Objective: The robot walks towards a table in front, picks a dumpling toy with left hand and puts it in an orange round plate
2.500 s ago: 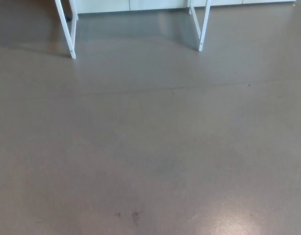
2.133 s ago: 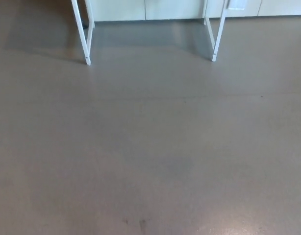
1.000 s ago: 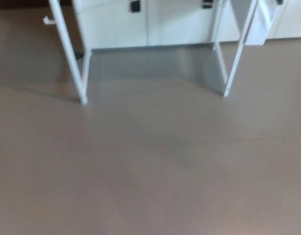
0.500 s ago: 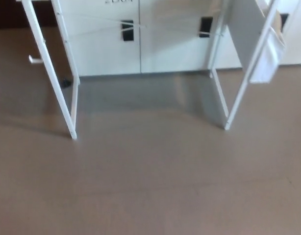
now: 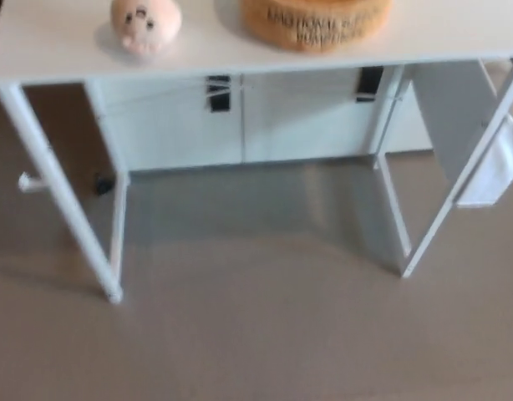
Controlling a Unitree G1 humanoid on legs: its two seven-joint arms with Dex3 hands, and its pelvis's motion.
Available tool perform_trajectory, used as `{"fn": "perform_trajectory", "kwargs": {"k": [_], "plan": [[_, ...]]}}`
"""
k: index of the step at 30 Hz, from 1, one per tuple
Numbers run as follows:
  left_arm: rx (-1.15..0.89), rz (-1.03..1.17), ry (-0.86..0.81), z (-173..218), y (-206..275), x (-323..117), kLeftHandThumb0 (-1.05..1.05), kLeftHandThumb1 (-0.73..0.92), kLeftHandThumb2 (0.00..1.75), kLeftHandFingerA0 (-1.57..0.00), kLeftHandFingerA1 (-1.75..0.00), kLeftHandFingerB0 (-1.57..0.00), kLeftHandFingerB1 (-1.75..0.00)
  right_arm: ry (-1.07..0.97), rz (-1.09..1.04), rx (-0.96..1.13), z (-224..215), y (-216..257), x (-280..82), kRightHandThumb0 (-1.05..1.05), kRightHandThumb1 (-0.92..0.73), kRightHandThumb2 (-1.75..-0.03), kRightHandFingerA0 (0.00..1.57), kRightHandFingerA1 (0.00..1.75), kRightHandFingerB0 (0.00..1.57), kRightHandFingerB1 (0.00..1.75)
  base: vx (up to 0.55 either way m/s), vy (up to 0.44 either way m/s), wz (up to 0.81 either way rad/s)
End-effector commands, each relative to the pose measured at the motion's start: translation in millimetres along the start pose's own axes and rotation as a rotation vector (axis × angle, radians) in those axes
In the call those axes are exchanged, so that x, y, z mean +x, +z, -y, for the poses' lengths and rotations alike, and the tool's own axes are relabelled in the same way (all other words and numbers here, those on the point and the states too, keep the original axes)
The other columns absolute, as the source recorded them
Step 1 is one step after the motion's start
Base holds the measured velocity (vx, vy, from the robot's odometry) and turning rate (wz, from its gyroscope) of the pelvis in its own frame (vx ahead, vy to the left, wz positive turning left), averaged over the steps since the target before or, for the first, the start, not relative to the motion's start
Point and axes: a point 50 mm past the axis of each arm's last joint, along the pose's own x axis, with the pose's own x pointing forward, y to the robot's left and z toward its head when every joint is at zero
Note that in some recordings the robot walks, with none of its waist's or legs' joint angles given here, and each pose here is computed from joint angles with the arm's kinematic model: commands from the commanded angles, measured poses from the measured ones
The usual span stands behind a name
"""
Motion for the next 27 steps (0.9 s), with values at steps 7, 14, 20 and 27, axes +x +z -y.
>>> {"fn": "perform_trajectory", "kwargs": {"k": [7,14,20,27], "plan": [[0.058,0.052,0.031,-3,8,0,-0.05,0.54,0.55,-0.47,-0.45,-0.46,-0.34,-0.013,-0.004,-0.016,4,-3,-2,-0.20,0.08,-1.27,0.61,1.26,0.22,0.95,0.43,0.186,-0.09],[0.069,0.062,0.021,-2,10,0,0.00,0.55,0.55,-0.42,-0.43,-0.47,-0.34,-0.018,-0.001,-0.009,3,-3,-2,-0.10,0.09,-1.31,0.62,1.32,0.22,0.96,0.25,0.008,0.10],[0.159,0.066,-0.003,-1,9,-1,-0.03,0.59,0.56,-0.52,-0.50,-0.45,-0.33,-0.020,-0.007,-0.010,3,-4,-2,-0.10,0.07,-1.32,0.62,1.27,0.22,0.93,0.30,-0.093,0.20],[0.651,0.184,-0.094,20,10,-5,-0.17,0.53,0.60,-0.59,-0.47,-0.46,-0.38,-0.027,-0.005,-0.049,3,-4,-3,-0.19,0.06,-1.25,0.63,1.26,0.22,0.93,0.24,-0.050,-0.13]]}}
